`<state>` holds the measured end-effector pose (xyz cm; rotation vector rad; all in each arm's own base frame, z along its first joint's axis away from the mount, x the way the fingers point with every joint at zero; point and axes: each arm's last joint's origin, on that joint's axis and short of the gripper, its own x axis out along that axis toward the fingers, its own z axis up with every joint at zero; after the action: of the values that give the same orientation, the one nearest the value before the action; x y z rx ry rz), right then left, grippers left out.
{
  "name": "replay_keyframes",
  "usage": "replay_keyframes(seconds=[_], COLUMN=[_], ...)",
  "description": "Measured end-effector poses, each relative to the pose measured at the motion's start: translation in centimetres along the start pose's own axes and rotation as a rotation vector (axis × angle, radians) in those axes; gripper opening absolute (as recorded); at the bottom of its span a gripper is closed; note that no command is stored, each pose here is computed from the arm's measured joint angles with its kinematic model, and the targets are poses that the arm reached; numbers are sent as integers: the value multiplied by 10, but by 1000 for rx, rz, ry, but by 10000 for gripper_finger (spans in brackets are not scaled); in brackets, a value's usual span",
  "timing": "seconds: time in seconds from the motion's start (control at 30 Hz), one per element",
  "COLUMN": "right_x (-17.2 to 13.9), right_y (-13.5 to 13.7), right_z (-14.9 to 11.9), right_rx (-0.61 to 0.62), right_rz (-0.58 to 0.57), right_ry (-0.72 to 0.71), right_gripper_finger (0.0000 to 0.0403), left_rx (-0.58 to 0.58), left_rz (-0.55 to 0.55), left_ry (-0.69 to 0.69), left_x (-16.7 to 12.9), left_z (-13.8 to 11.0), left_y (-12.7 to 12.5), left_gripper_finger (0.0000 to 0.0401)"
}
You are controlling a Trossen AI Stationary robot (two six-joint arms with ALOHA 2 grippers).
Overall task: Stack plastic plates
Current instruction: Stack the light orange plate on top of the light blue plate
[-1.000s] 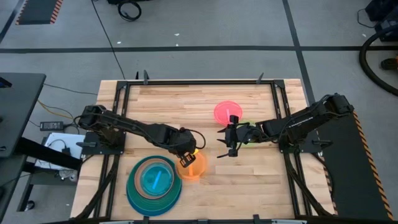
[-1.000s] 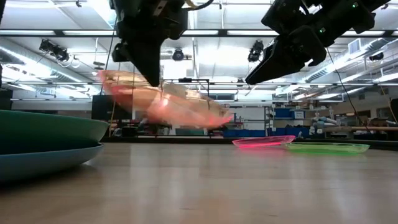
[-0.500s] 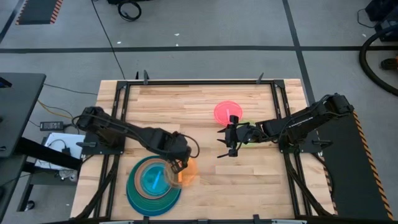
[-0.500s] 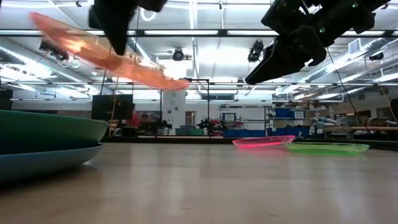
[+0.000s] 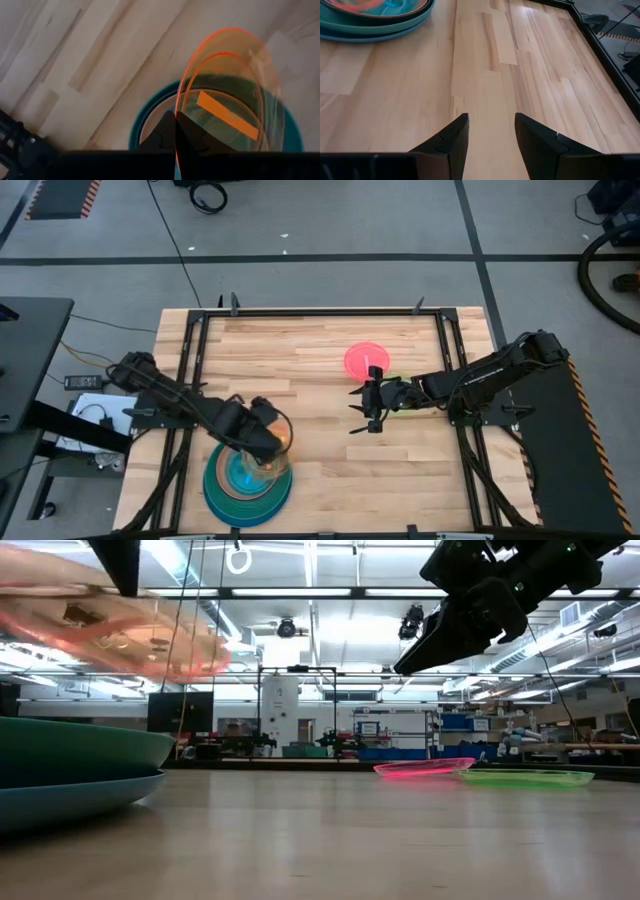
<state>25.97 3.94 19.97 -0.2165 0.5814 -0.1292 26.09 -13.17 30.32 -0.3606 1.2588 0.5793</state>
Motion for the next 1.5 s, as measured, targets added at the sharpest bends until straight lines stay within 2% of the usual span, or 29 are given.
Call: replay_keyframes(seconds=[0.27,0.7,0.97,1.1,1.23,1.5], right_x=[0,0,0,0,0,0], right_y=[0,0,0,0,0,1], right_z=[0,0,0,1,1,2], right_rx=[0,2,3,6,6,7], right_rz=[1,0,1,0,8,26], right_ry=[-1,-3,-5,-13,-13,-20], right_gripper_finger=[169,169,169,169,169,169], left_rx=[-32,-51,-36,-25,-65,-150], left_rz=[-55,7,52,6,-46,-101], left_ry=[-50,-70,-6,-14,-20,-20], left_x=[-22,-30,-8,-10,-9,16], left_z=[-23,-54,-69,-75,-85,-100], left_y=[1,0,0,2,12,36], left_gripper_finger=[2,2,2,2,2,2])
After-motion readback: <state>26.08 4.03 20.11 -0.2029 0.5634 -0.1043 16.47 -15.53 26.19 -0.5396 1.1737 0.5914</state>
